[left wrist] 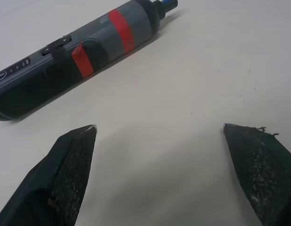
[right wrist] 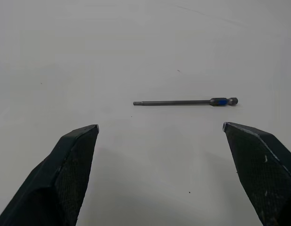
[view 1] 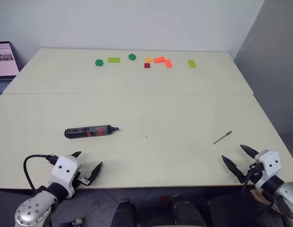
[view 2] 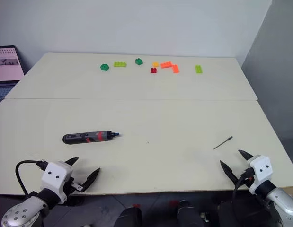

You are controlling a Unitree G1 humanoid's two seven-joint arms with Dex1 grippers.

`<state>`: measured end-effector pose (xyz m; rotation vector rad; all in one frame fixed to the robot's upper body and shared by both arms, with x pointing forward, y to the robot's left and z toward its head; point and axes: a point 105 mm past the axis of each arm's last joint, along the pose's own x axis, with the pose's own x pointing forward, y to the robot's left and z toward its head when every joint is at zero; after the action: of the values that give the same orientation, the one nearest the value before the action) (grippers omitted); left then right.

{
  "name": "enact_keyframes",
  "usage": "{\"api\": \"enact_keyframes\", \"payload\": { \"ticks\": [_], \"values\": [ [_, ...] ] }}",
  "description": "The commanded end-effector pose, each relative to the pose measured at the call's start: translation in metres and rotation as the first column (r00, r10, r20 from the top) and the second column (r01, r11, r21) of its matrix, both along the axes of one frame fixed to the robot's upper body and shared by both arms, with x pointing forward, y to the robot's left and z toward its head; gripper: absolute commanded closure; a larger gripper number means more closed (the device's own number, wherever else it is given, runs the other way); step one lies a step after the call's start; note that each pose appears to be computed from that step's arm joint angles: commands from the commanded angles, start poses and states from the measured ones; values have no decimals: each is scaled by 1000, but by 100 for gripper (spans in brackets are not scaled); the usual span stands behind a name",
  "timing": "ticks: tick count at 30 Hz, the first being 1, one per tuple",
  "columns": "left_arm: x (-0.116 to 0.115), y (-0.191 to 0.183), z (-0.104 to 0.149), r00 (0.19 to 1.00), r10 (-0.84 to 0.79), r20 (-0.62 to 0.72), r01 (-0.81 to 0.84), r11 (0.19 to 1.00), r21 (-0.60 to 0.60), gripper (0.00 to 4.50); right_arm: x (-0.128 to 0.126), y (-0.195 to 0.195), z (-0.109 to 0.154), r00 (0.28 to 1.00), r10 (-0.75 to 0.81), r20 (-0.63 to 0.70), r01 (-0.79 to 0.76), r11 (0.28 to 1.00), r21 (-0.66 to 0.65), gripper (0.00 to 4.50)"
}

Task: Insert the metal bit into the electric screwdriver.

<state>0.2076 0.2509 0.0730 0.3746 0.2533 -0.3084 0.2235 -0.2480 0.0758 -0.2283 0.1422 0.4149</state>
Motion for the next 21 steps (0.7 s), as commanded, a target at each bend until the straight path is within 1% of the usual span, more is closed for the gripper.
{"api": "enact_keyframes", "payload": {
  "ticks": [1, 4, 11, 16, 19, 21],
  "values": [
    [1, 3, 13, 998, -3, 64, 3, 1000, 12, 0, 2, -1, 15, 999, 3, 50, -3, 1000, -8, 4],
    [1, 3, 14, 998, -15, 67, 12, 999, 37, 0, 2, -1, 16, 999, 5, 50, -4, 1000, -9, 4],
    [1, -2, 19, 994, -52, 95, 48, 998, 45, 0, 3, -1, 16, 999, 5, 50, -4, 1000, -11, 4],
    [1, -3, 24, 993, -67, 102, 66, 998, 14, 0, 3, 0, 16, 999, 7, 50, -6, 1000, -11, 4],
    [0, 0, 27, 993, -67, 97, 71, 997, -34, 0, 4, 1, 18, 999, 9, 54, -9, 1000, -12, 4],
    [1, 3, 26, 994, -75, 82, 77, 997, -22, 0, 5, 2, 20, 998, 15, 60, -14, 1000, -18, 4]
  ]
}}
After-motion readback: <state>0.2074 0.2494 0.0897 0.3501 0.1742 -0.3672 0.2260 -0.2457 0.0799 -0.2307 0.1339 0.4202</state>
